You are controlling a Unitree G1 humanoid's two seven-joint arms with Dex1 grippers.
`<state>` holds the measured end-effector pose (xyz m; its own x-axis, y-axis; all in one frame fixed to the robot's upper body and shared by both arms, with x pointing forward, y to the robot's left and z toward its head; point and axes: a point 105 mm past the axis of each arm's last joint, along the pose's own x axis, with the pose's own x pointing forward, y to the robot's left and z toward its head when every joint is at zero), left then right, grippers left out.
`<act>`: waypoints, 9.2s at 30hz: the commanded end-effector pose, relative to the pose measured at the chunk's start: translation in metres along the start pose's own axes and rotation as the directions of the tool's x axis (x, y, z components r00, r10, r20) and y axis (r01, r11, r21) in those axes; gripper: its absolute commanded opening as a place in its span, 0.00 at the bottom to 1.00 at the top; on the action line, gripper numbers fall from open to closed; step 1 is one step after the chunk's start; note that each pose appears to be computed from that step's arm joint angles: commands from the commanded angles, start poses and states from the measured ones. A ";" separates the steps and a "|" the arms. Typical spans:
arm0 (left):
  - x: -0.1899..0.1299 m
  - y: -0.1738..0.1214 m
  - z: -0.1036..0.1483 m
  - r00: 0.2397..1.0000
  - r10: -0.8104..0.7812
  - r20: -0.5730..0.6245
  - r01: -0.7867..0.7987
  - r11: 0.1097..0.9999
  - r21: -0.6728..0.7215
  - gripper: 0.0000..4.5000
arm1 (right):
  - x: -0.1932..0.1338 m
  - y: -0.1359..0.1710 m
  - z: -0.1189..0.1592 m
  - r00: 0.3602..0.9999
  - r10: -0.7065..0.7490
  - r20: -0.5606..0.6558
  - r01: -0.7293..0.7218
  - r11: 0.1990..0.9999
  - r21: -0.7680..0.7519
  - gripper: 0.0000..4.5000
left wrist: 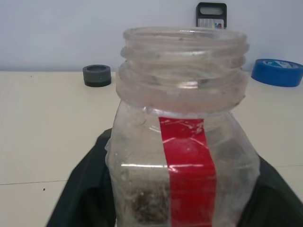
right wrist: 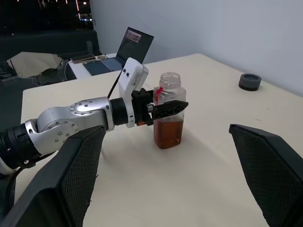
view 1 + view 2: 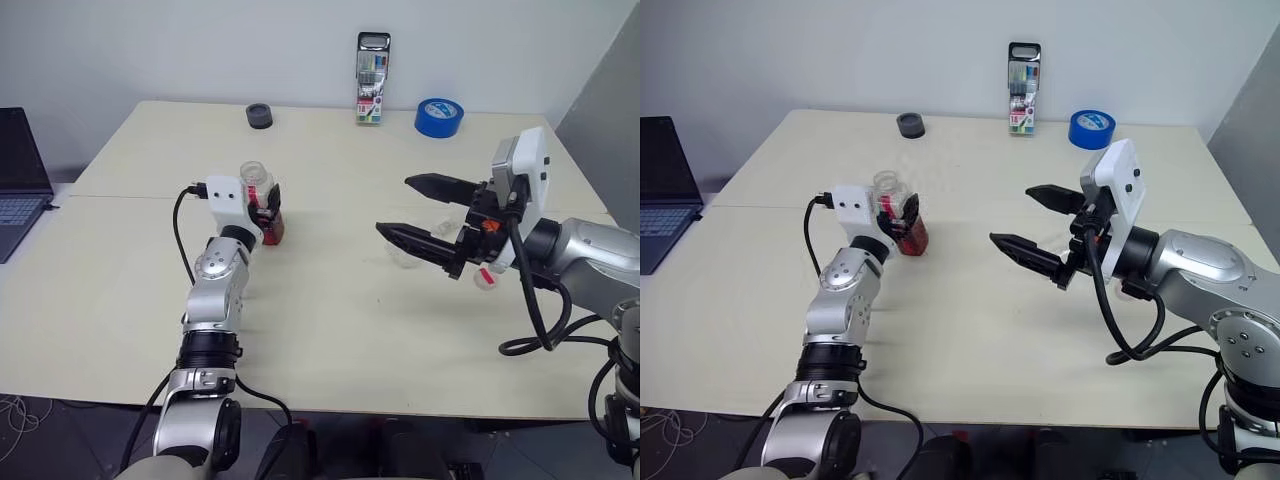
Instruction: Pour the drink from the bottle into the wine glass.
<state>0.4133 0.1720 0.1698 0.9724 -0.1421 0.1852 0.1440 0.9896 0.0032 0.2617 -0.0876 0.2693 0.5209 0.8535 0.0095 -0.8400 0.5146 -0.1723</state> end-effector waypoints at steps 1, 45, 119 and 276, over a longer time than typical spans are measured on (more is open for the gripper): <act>0.002 -0.002 0.014 0.999 -0.016 0.043 0.016 1.000 0.001 0.94 | -0.002 0.004 0.008 0.999 0.003 0.035 -0.002 0.999 -0.040 1.00; -0.101 -0.099 0.003 0.612 -0.761 -0.214 0.784 0.620 0.040 1.00 | -0.034 -0.157 -0.166 0.785 -0.509 -0.352 -0.209 0.318 -0.925 1.00; -0.181 -0.031 -0.052 0.904 -0.397 -0.158 0.398 0.917 -0.023 1.00 | 0.145 -0.060 -0.170 0.919 -0.393 0.016 0.393 0.919 0.021 0.04; 0.064 -0.040 0.102 0.860 -0.479 -0.174 0.293 0.185 0.938 0.38 | 0.006 -0.029 -0.007 0.925 -0.264 0.272 0.305 0.945 -0.119 1.00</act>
<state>0.4533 0.1287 0.2533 0.8055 -0.5859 -0.0891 0.2291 0.1691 0.9586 0.2952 -0.0965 0.2547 0.6774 0.6806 0.2791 -0.6283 0.7327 -0.2617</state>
